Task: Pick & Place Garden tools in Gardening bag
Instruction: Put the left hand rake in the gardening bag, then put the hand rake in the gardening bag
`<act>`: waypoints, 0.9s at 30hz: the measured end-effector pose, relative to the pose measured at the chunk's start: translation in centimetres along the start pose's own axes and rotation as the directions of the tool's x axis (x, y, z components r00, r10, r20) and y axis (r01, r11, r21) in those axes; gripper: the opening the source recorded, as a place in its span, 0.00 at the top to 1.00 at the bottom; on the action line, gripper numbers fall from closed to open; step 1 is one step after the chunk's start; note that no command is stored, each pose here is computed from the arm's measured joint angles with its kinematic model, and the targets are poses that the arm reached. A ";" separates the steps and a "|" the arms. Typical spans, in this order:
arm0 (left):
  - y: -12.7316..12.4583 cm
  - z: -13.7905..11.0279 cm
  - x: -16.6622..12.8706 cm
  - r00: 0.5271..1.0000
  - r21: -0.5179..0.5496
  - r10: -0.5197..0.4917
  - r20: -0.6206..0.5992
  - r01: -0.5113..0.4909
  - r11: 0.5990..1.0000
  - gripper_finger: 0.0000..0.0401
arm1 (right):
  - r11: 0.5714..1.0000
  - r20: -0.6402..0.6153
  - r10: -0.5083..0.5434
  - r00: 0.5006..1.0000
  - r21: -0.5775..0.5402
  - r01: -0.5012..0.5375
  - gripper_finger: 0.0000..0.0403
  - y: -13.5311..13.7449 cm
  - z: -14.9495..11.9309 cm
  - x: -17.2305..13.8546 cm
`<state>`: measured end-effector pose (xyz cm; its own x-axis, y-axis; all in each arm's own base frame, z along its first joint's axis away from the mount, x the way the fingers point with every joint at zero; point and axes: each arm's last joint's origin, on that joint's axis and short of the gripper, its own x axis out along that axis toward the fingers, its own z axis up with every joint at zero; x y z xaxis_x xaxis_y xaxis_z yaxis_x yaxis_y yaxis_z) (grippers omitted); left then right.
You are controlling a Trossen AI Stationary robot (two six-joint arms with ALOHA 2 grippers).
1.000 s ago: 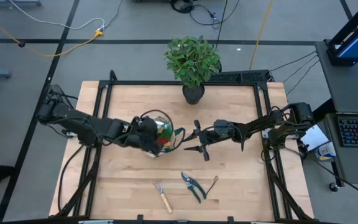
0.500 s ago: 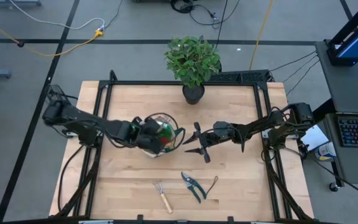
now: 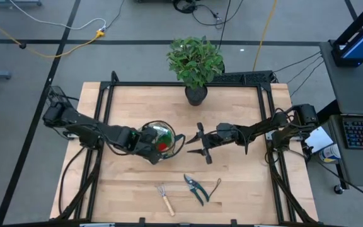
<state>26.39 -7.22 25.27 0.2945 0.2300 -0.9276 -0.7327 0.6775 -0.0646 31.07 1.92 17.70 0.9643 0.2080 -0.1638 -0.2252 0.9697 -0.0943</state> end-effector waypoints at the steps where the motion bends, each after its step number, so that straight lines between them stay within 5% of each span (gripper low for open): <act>1: 0.1 -0.1 0.1 1.000 -0.009 0.017 -0.012 -0.017 1.000 0.81 | 0.999 -0.006 -0.047 0.999 -0.006 0.047 0.61 -0.1 0.0 0.0; 5: 0.2 -0.3 0.2 0.998 0.000 0.035 -0.043 -0.035 0.999 0.81 | 0.982 -0.029 -0.186 0.982 -0.045 0.185 0.61 -0.6 -0.1 -0.1; 13: 0.2 -0.2 0.3 0.993 0.053 -0.013 -0.114 0.019 0.998 0.71 | 0.992 -0.024 -0.110 0.994 0.067 0.111 0.61 -0.3 -0.1 0.0; 27: 0.8 0.8 0.5 0.987 0.044 -0.033 -0.157 0.040 0.998 0.64 | 0.960 -0.003 -0.150 0.989 0.239 0.147 0.61 -1.4 0.0 -0.2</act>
<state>26.45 -6.03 25.02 0.2179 0.0949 -0.9713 -0.6925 0.7163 -0.0854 31.18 0.52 17.84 0.9868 0.0597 -0.1509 -0.0416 0.9919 0.1201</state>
